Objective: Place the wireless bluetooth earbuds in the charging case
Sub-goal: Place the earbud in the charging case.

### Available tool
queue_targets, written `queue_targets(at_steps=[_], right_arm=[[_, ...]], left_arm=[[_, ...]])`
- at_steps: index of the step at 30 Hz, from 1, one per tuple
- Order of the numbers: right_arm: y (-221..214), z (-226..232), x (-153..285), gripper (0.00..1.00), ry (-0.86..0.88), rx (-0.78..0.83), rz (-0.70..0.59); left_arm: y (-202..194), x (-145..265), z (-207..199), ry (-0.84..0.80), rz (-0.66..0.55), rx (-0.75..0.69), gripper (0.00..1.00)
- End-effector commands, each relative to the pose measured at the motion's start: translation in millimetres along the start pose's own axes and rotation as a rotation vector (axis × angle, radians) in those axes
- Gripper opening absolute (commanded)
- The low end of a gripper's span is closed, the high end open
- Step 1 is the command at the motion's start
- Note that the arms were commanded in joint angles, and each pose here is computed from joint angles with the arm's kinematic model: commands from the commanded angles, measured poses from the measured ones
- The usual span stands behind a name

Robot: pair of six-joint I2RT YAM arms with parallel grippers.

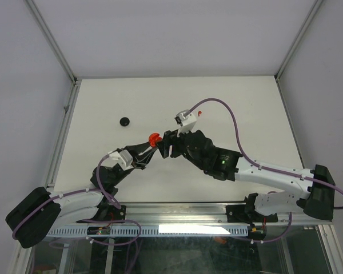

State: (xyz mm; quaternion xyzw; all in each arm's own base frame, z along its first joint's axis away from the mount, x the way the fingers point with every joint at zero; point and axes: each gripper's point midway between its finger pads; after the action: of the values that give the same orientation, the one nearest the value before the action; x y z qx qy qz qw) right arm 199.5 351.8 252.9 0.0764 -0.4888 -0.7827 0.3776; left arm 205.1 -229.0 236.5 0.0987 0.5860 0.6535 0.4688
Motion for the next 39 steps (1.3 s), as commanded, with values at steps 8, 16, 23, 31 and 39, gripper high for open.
queue_targets(at_steps=[8, 16, 23, 31, 39], right_arm=[[39, 14, -2, 0.67, -0.026, 0.055, -0.078], [36, 4, -8, 0.67, -0.092, 0.074, -0.072], [36, -4, -10, 0.67, -0.143, 0.066, -0.078], [40, 8, -9, 0.68, -0.074, 0.058, -0.059], [64, -44, -17, 0.69, -0.157, 0.085, -0.032]], left_arm=[[7, -4, -5, -0.033, -0.023, -0.038, 0.00], [8, -2, -8, -0.051, -0.027, -0.041, 0.00], [9, -1, -7, -0.049, -0.029, -0.046, 0.00], [3, 1, 0, -0.001, -0.002, -0.028, 0.00], [-20, 12, 18, 0.123, 0.128, 0.029, 0.00]])
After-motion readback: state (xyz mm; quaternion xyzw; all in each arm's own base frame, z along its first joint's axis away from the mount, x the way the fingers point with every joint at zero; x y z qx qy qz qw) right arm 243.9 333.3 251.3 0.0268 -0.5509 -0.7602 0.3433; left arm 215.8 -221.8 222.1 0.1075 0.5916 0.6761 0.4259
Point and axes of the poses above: each gripper's point midway between its finger pads, its own x axis back along the fingers, its own z axis along the line the jaws close on, y = z × x, and after that the axes turned 11 degrees about -x, right-handed
